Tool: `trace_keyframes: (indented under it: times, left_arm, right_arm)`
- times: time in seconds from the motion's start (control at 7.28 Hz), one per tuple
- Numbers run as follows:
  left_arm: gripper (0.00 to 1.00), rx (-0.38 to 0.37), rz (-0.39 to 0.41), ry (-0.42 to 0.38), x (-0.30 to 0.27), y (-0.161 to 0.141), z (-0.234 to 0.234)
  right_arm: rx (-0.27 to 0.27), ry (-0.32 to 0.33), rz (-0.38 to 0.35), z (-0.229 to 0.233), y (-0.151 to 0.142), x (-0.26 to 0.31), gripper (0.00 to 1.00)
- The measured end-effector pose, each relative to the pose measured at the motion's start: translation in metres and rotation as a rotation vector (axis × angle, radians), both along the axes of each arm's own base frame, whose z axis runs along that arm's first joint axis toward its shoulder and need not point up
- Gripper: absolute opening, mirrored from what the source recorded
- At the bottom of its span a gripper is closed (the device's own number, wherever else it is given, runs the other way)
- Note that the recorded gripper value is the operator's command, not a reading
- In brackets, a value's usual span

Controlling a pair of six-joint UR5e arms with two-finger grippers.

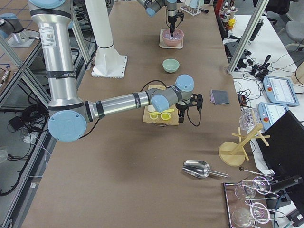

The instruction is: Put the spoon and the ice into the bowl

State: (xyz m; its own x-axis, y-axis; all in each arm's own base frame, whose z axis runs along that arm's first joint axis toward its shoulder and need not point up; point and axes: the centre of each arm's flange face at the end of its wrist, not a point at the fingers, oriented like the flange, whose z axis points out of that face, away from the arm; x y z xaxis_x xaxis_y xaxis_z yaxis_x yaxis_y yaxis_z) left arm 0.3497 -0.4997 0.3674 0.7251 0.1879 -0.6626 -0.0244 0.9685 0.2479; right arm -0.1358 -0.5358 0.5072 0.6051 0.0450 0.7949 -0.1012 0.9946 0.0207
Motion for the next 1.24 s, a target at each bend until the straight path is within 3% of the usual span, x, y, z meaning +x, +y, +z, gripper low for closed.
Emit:
trace_keyframes:
  times: [0.27,0.55,0.69,1.24]
  left_arm:
    - [0.75,0.074,0.034,-0.032,-0.001,-0.002,0.000]
    - [0.84,0.113,0.079,-0.045,0.004,0.001,0.002]
    - [0.91,0.116,0.097,-0.048,0.010,0.006,0.003]
    - [0.88,0.096,0.126,-0.059,0.024,0.010,0.017]
  right_arm:
    - [0.013,0.011,-0.013,-0.001,0.001,-0.009,1.00]
    - [0.022,0.011,-0.023,-0.004,0.000,-0.015,1.00]
    - [0.025,0.010,-0.027,-0.007,0.000,-0.019,1.00]
    - [0.044,0.018,-0.050,-0.017,-0.002,-0.041,1.00]
